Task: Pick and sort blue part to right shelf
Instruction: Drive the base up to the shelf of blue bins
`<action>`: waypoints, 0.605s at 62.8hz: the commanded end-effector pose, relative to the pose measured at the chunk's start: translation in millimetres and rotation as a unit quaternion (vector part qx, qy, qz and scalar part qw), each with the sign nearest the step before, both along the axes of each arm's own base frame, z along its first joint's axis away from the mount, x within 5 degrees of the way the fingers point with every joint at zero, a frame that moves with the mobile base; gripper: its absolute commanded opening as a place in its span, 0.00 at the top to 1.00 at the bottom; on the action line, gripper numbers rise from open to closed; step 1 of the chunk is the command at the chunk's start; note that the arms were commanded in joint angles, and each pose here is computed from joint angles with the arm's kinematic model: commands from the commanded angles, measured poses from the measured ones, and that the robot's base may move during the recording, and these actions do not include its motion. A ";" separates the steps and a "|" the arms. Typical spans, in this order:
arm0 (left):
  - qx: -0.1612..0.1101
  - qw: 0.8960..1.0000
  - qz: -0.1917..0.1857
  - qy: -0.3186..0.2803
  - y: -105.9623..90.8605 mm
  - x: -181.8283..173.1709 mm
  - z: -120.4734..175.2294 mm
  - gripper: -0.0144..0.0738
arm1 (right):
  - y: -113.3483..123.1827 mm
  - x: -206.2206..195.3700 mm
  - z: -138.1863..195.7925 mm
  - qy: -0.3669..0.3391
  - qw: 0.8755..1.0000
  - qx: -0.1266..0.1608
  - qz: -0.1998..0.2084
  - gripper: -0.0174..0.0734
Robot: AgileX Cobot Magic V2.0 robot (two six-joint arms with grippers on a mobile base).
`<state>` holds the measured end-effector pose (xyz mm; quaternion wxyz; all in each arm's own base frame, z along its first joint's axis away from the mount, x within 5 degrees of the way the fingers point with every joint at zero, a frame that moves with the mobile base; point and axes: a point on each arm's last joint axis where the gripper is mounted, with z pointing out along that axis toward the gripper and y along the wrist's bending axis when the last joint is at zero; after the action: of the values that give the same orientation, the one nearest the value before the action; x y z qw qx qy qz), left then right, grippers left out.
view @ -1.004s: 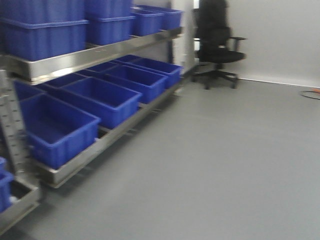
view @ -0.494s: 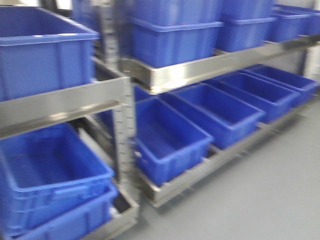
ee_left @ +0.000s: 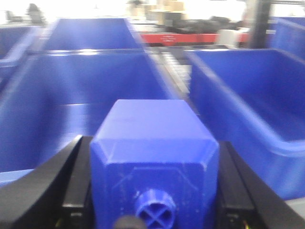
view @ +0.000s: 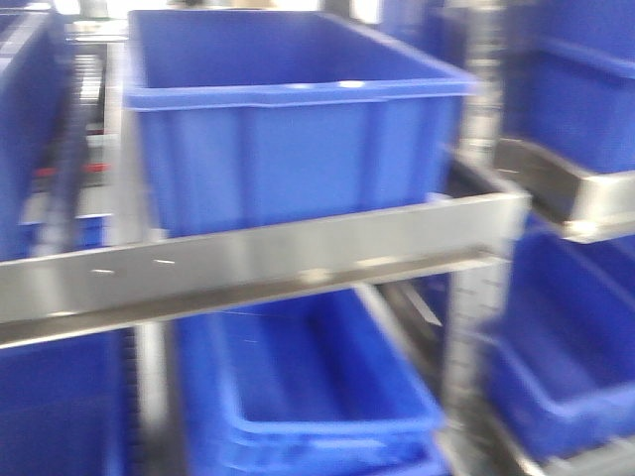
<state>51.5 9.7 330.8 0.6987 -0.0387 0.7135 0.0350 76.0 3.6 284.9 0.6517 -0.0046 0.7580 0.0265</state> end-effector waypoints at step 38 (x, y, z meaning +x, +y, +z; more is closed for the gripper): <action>0.009 0.998 -0.010 -0.054 -2.0 -1.4 16.8 0.46 | -0.4 0.1 18.1 -0.059 0.998 0.000 -0.002 0.33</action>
<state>51.5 9.7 330.9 0.6988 -0.0383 0.7134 0.0360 76.0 3.6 284.9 0.6517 -0.0046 0.7580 0.0265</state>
